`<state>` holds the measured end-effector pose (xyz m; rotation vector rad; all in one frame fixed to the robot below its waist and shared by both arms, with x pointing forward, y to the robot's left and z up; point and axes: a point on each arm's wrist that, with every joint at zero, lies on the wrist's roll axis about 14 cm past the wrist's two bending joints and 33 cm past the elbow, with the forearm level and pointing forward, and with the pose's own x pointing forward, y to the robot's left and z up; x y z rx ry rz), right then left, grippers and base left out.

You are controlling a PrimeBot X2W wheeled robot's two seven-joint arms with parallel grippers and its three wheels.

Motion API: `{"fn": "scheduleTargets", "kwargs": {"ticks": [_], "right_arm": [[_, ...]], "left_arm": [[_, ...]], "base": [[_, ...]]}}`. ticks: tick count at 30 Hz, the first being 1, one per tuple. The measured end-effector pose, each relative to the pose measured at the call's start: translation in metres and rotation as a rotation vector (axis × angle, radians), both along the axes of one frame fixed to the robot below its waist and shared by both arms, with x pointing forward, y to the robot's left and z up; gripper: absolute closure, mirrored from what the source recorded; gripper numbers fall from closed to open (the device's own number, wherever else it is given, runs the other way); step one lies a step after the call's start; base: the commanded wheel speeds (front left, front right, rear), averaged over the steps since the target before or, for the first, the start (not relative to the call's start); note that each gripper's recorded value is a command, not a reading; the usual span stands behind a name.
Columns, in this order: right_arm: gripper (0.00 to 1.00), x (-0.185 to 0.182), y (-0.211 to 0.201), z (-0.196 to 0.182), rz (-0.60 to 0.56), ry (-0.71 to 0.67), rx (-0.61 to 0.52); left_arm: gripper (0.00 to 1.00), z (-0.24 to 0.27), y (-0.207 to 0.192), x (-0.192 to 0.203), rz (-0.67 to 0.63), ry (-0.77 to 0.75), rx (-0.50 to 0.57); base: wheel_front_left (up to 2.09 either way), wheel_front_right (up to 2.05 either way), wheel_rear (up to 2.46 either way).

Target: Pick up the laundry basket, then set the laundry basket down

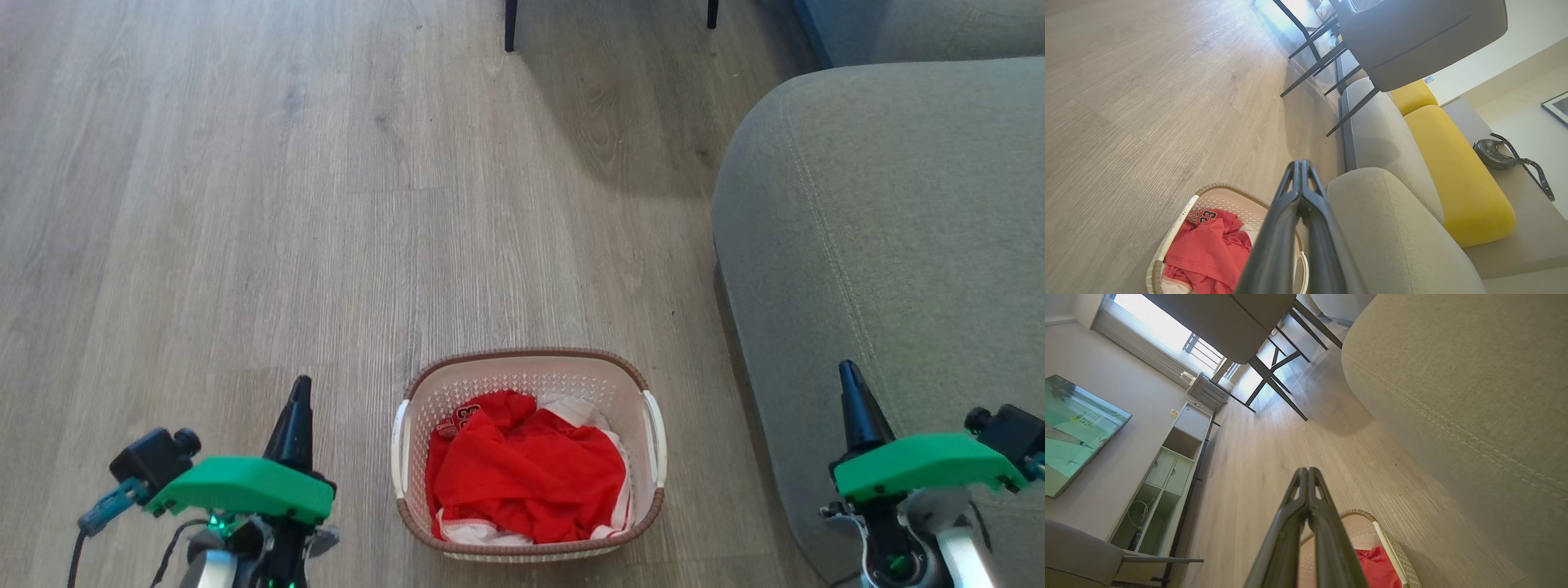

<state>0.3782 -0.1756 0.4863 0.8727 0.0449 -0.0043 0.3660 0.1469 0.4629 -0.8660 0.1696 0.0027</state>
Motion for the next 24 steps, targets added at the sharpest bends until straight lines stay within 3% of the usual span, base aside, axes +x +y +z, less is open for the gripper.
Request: {"fn": "scheduleTargets", "kwargs": {"ticks": [24], "right_arm": [[1.00, -0.003, -0.012, -0.007, -0.042, 0.043, 0.264]], "left_arm": [[1.00, 0.000, 0.014, 0.002, 0.053, 0.025, -0.264]], "base": [[0.00, 0.00, 0.00]]}}
